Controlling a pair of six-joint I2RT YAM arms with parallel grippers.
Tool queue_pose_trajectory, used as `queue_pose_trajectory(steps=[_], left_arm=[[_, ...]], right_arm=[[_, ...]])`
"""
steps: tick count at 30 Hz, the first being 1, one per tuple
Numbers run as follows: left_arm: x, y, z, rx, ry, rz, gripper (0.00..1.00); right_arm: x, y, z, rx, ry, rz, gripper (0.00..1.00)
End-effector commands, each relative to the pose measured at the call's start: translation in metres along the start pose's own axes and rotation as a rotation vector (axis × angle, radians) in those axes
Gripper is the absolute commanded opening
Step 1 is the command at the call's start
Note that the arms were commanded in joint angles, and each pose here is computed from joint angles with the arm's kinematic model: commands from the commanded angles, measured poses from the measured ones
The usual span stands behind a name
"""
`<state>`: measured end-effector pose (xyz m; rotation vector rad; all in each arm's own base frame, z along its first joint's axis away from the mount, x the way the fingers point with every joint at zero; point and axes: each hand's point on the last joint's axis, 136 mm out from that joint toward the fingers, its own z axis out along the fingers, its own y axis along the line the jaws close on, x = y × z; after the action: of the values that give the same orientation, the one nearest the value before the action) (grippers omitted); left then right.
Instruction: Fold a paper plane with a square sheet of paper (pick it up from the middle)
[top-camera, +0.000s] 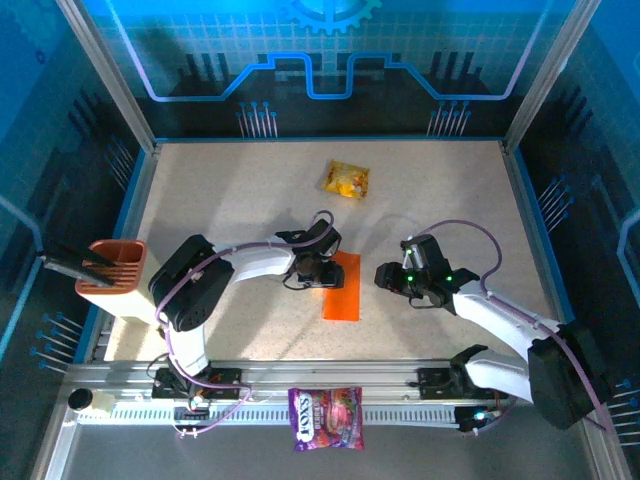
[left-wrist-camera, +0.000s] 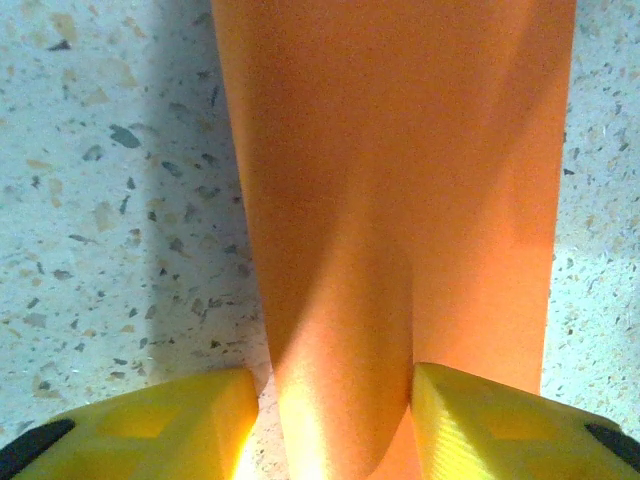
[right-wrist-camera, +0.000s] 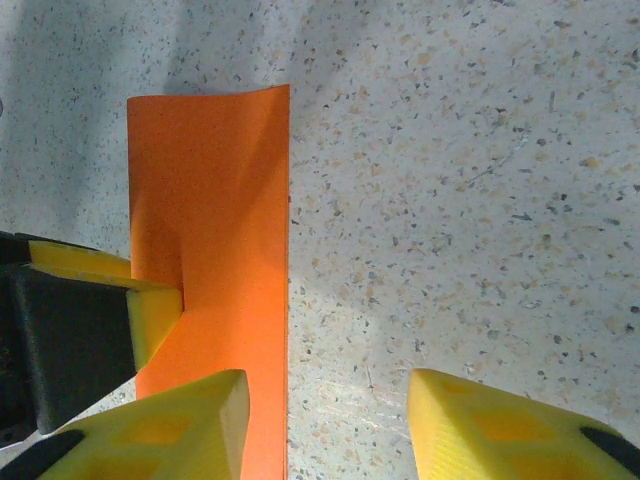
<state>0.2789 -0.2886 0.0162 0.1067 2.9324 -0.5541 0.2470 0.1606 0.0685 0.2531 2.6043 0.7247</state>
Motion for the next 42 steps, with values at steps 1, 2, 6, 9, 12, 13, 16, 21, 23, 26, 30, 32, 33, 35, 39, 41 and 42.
queue_pose_trajectory(steps=[1,2,6,9,12,13,16,21,23,26,30,32,33,35,39,41,42], left_arm=[[0.0001,0.0383,0.0206,-0.152,-0.001,-0.010,0.49],[0.0002,0.0388,0.0209,-0.154,-0.001,-0.012,0.50],[0.0010,0.0394,0.0216,-0.156,0.004,-0.015,0.51],[0.0008,0.0399,0.0219,-0.158,0.003,-0.014,0.51],[0.0026,0.0406,0.0228,-0.159,0.009,-0.015,0.51],[0.0030,0.0410,0.0234,-0.159,0.011,-0.014,0.51],[0.0039,0.0422,0.0234,-0.163,0.014,-0.008,0.51],[0.0041,0.0444,0.0239,-0.173,0.014,-0.008,0.51],[0.0034,0.0427,0.0239,-0.166,0.012,-0.004,0.49],[0.0037,0.0415,0.0253,-0.155,0.014,0.005,0.48],[0.0005,0.0412,0.0235,-0.159,0.007,0.030,0.46],[-0.0001,0.0427,0.0228,-0.161,0.007,0.025,0.46],[-0.0003,0.0429,0.0225,-0.161,0.007,0.024,0.46],[-0.0011,0.0444,0.0225,-0.165,0.005,0.017,0.46],[-0.0005,0.0451,0.0234,-0.164,0.004,0.006,0.45],[0.0002,0.0444,0.0245,-0.160,0.009,0.004,0.46],[-0.0002,0.0438,0.0247,-0.158,0.009,0.004,0.47]], right_arm=[[0.0015,0.0024,-0.0005,0.004,0.008,-0.016,0.47],[0.0024,0.0018,0.0000,0.005,0.011,-0.016,0.47],[0.0026,0.0009,0.0000,0.009,0.011,-0.014,0.47],[0.0022,0.0005,0.0002,0.011,0.010,-0.014,0.48],[0.0026,0.0003,0.0006,0.012,0.012,-0.016,0.48],[0.0026,0.0000,0.0008,0.013,0.013,-0.015,0.48],[0.0035,0.0000,0.0012,0.012,0.016,-0.016,0.48],[0.0031,-0.0002,0.0007,0.014,0.014,-0.016,0.48],[0.0036,-0.0009,0.0009,0.016,0.016,-0.014,0.48],[0.0031,-0.0008,0.0005,0.017,0.014,-0.014,0.48],[0.0031,-0.0007,-0.0002,0.017,0.012,-0.015,0.49],[0.0030,-0.0014,-0.0002,0.020,0.010,-0.015,0.48],[0.0031,-0.0015,-0.0001,0.020,0.011,-0.015,0.49],[0.0031,-0.0016,0.0001,0.020,0.012,-0.013,0.49],[0.0026,-0.0011,-0.0002,0.020,0.011,-0.015,0.49],[0.0031,-0.0014,0.0000,0.021,0.013,-0.014,0.49],[0.0028,-0.0017,0.0002,0.022,0.012,-0.014,0.49]])
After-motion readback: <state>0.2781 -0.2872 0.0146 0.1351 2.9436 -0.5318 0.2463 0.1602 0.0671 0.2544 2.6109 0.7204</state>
